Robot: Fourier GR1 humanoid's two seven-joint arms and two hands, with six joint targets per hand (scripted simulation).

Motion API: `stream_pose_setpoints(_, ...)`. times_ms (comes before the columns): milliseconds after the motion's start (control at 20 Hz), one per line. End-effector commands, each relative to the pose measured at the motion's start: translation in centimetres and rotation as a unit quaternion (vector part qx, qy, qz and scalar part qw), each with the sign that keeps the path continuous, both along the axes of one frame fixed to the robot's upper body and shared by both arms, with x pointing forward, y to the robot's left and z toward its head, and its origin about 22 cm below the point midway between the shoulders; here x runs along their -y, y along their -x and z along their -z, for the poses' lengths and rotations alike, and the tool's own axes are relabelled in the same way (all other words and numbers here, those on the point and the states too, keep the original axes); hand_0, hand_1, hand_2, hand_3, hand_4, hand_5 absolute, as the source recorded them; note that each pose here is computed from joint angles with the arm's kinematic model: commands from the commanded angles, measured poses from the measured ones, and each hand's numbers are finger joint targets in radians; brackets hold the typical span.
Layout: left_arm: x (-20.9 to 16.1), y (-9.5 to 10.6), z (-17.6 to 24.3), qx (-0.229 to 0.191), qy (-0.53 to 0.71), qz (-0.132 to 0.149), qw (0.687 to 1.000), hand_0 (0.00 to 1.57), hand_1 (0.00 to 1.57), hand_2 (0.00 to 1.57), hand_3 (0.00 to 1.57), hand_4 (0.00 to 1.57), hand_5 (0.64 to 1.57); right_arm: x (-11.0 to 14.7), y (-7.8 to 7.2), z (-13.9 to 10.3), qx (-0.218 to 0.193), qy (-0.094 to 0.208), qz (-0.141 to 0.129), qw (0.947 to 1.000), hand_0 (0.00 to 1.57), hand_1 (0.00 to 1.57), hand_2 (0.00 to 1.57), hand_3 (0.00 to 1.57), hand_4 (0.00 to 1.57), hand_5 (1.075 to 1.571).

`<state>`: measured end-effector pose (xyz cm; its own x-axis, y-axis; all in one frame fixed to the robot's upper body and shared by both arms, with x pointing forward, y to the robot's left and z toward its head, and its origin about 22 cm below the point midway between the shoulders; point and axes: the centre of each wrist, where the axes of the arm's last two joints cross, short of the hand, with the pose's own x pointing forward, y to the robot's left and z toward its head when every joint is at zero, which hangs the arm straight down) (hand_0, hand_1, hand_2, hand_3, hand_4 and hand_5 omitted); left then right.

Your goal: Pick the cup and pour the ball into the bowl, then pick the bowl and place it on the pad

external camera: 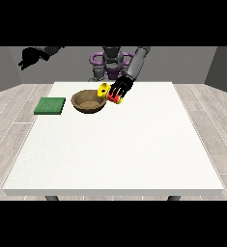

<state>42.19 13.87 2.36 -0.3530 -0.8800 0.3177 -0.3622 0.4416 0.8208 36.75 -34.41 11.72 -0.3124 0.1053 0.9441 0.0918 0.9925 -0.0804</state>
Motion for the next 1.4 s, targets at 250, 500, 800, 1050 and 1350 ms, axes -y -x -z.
stream_pose_setpoints(250, 1.7, -1.1, -0.9, 0.052, -0.222, -0.045, 0.973, 1.57, 1.57, 1.57, 1.57, 1.12, 1.521, -1.2, -0.4, 2.5, -0.036, 0.003, -0.010, 0.9993, 0.00, 0.00, 0.38, 0.65, 0.57, 1.567)
stream_pose_setpoints(500, 4.6, 0.8, 1.6, 0.038, -0.298, -0.022, 0.953, 1.55, 1.55, 1.57, 1.57, 1.21, 1.470, -2.7, -1.9, 1.3, -0.038, 0.005, -0.010, 0.9992, 0.00, 0.00, 0.33, 0.62, 0.57, 1.565)
stream_pose_setpoints(800, 5.2, 1.8, 2.7, 0.069, -0.415, -0.006, 0.907, 1.52, 1.52, 1.57, 1.57, 1.50, 1.185, -3.4, -2.8, 0.6, -0.010, 0.012, -0.024, 0.9996, 0.00, 0.00, 0.35, 0.63, 0.57, 1.566)
stream_pose_setpoints(1050, 7.1, 1.7, 1.1, 0.094, -0.478, -0.010, 0.873, 1.53, 1.53, 1.57, 1.57, 1.49, 1.183, -1.3, -2.2, 2.7, -0.028, -0.007, -0.016, 0.9995, 0.00, 0.00, 0.34, 0.61, 0.57, 1.565)
stream_pose_setpoints(1350, 11.0, 2.3, -2.2, 0.110, -0.483, -0.015, 0.869, 1.53, 1.53, 1.57, 1.57, 1.47, 1.222, -3.4, -4.9, -4.2, -0.002, 0.058, -0.072, 0.9957, 0.00, 0.00, 0.35, 0.65, 0.58, 1.565)
